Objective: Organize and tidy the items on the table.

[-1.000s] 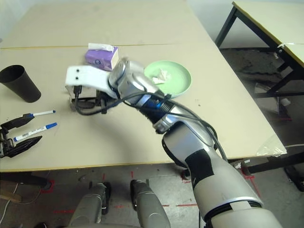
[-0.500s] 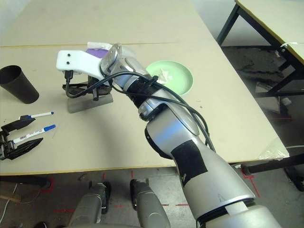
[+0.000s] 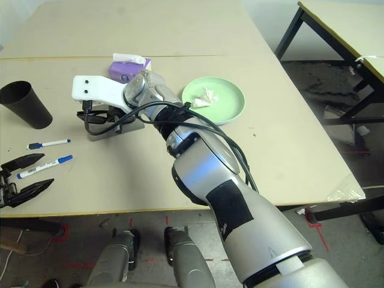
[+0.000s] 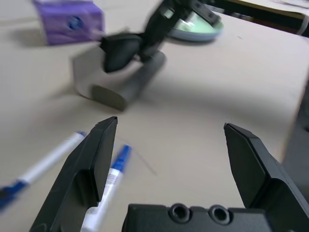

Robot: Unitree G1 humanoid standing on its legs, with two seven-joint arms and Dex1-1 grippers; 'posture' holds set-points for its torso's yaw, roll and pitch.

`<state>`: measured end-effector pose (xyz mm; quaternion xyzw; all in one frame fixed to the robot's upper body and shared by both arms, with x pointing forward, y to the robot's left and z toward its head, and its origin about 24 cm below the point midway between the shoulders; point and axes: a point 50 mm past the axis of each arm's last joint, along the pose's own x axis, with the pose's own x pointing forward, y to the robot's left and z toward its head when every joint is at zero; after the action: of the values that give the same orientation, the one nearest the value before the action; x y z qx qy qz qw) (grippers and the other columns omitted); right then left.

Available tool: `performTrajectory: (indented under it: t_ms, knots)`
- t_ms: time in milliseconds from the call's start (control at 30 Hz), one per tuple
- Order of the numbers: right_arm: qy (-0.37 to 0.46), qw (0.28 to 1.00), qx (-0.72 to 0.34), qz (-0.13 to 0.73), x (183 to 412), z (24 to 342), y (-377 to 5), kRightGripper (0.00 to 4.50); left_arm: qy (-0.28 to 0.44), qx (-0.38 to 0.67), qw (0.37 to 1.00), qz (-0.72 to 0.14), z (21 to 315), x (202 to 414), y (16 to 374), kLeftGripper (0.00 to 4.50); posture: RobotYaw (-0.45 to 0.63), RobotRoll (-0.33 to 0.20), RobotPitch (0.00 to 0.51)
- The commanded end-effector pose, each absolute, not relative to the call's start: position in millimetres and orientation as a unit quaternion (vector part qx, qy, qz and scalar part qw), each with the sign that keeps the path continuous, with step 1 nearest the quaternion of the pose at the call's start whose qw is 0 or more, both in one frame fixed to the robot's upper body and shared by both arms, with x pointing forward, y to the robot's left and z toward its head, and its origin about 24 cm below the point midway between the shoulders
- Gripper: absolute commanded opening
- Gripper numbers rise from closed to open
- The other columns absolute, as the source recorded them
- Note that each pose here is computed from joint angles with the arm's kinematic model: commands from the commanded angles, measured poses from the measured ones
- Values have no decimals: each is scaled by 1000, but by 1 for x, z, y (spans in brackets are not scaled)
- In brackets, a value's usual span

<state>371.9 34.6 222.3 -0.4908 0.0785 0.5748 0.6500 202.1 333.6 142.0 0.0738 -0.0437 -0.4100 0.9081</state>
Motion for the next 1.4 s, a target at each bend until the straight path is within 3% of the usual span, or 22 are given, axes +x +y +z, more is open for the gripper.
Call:
performTrajectory:
  t_ms: [33, 733, 1367, 1400]
  knots:
    - [72, 650, -490, 576, 371, 227, 37, 8, -37, 74, 910, -406, 140, 200, 337, 4500, 108, 0, 235]
    - [78, 641, -493, 583, 370, 216, 39, 8, -33, 64, 914, -400, 128, 186, 330, 4500, 147, 0, 266]
    - [99, 631, -513, 573, 375, 208, 29, 8, -41, 61, 918, -390, 125, 186, 330, 4500, 145, 0, 262]
    - [98, 633, -515, 570, 376, 209, 28, 561, -41, 60, 918, -390, 124, 185, 329, 4500, 145, 0, 262]
